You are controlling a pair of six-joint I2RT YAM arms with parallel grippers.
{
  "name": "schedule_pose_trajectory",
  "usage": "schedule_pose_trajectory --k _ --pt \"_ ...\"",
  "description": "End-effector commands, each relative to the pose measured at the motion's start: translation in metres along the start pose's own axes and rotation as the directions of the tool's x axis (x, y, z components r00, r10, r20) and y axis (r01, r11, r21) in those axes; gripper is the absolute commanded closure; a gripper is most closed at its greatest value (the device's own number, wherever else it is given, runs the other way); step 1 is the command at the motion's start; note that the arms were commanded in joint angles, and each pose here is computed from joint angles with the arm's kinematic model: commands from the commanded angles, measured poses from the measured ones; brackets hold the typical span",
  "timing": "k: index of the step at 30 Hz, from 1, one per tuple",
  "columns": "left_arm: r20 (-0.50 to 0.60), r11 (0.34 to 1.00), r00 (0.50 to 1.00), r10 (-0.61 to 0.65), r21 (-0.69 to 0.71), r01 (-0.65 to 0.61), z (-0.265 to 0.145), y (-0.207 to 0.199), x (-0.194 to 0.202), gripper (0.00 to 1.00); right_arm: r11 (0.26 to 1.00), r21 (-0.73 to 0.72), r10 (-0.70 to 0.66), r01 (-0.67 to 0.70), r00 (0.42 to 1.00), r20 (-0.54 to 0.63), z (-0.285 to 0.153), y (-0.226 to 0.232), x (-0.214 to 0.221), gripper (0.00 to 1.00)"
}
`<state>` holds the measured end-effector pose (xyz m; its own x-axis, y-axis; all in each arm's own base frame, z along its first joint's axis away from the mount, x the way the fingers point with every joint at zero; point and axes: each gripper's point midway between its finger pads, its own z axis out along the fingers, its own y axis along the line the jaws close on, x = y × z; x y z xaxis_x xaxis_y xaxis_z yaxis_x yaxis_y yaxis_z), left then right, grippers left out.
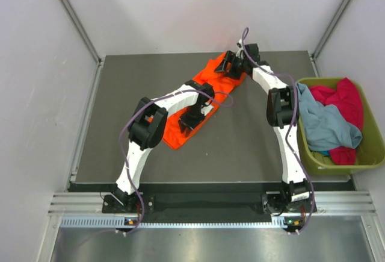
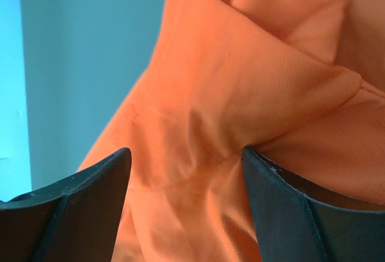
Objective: Fold and stack the t-shirts
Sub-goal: Fold the tshirt
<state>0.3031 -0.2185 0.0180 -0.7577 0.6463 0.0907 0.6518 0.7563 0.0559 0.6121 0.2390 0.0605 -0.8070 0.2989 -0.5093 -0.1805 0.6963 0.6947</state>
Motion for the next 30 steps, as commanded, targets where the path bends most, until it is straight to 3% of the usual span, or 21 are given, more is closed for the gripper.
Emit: schedule_pose_trajectory --k 1,7,13,14,17,19,23,26,30 --pt "0.078 1.000 0.997 -0.003 0.021 0.002 0.000 -0.004 -0.015 0.65 0.995 0.097 -0.004 0.004 1.000 0.009 -0.045 -0.025 -0.020 0.25" --pt "0.079 0.999 0.997 -0.007 0.045 0.003 -0.003 -0.005 -0.010 0.64 0.979 0.203 -0.008 0.004 1.000 0.018 -0.082 -0.066 -0.029 0.25" --pt "0.104 0.999 0.994 -0.023 0.048 0.018 -0.018 0.010 -0.013 0.64 0.977 0.211 -0.046 0.039 0.999 0.025 -0.098 -0.057 -0.035 0.25" --pt "0.149 0.999 0.988 -0.029 0.044 0.022 -0.034 0.015 -0.020 0.64 0.977 0.207 -0.047 0.040 0.998 0.030 -0.100 -0.053 -0.038 0.25" --pt "0.259 0.998 0.964 -0.056 0.029 0.050 -0.073 0.038 -0.034 0.59 0.980 0.189 -0.067 0.057 0.996 0.051 -0.114 -0.036 -0.048 0.25" --pt "0.318 0.995 0.943 -0.102 0.020 0.101 -0.092 0.064 -0.038 0.46 0.981 0.181 -0.087 0.073 0.994 0.070 -0.125 -0.025 -0.057 0.25" --pt "0.440 0.972 0.873 -0.209 -0.005 0.234 -0.123 0.132 -0.049 0.42 0.977 0.198 -0.105 0.085 0.990 0.094 -0.140 -0.018 -0.064 0.24" --pt "0.458 0.953 0.852 -0.255 -0.027 0.300 -0.124 0.171 -0.048 0.42 0.972 0.216 -0.114 0.092 0.989 0.092 -0.147 -0.017 -0.062 0.24" --pt "0.448 0.938 0.836 -0.315 0.016 0.345 -0.120 0.192 -0.039 0.41 0.956 0.272 -0.134 0.109 0.988 0.076 -0.157 -0.023 -0.058 0.24"
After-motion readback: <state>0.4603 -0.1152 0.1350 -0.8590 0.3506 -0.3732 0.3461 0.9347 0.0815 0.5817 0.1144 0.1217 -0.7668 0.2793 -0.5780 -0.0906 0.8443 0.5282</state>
